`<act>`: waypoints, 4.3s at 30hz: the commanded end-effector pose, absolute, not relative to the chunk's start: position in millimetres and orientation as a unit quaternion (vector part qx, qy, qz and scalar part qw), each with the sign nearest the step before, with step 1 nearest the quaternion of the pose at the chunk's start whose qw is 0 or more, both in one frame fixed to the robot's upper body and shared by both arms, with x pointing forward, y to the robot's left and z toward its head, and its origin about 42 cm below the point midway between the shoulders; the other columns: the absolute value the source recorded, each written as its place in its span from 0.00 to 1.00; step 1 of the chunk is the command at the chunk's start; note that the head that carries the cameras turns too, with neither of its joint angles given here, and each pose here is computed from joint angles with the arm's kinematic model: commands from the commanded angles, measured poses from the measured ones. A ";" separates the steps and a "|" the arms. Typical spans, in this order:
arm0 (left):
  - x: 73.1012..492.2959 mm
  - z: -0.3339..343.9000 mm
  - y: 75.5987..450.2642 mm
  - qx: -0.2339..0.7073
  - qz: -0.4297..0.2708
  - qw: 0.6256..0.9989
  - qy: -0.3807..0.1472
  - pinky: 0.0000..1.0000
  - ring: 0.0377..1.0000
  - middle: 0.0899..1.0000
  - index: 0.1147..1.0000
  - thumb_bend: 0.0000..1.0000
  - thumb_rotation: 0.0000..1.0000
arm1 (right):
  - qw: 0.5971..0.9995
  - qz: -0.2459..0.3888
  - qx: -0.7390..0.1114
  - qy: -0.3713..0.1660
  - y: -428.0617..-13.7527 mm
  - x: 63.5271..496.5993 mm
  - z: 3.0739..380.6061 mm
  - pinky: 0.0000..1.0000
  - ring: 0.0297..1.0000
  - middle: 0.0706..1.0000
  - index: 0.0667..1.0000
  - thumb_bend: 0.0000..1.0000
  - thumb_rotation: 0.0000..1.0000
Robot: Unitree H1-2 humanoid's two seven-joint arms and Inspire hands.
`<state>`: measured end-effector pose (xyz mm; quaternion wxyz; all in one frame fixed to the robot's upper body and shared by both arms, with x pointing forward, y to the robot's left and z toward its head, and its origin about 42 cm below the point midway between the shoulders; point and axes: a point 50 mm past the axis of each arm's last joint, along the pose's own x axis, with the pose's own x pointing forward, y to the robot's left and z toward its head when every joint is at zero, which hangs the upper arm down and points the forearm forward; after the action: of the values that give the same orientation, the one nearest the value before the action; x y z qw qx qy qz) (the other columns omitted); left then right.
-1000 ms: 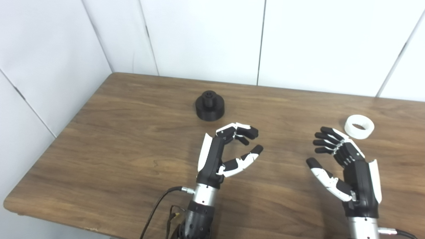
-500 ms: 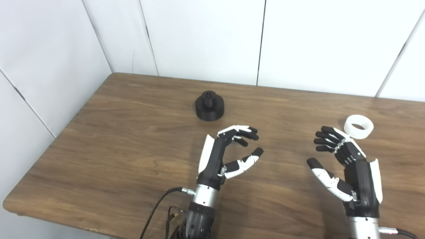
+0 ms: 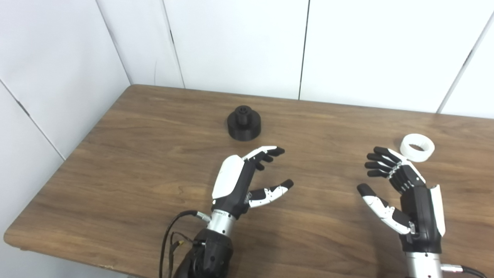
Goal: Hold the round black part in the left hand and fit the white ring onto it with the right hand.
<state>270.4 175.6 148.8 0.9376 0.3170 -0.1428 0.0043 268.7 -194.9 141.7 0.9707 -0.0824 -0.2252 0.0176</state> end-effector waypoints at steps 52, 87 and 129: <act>375.7 232.2 260.2 0.508 0.121 0.839 -0.151 0.72 0.88 0.88 0.84 0.76 0.46 | 0.976 0.009 -0.103 -0.189 -216.2 260.1 114.3 0.59 0.65 0.69 0.73 0.61 0.28; 439.7 176.5 289.1 0.588 0.088 0.804 0.009 0.95 1.00 1.00 0.89 1.00 0.60 | 0.976 0.009 -0.100 -0.192 -217.5 259.1 115.0 0.60 0.65 0.69 0.73 0.61 0.27; 465.1 156.5 257.3 0.582 0.046 0.812 0.013 0.92 1.00 1.00 0.88 1.00 0.63 | 0.977 -0.010 -0.105 -0.185 -216.4 250.6 121.4 0.58 0.64 0.69 0.72 0.62 0.29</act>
<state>449.9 264.3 131.1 0.8123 0.5800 0.0517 0.0317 267.4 -204.4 142.8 0.9695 -0.0915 -0.2274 0.0025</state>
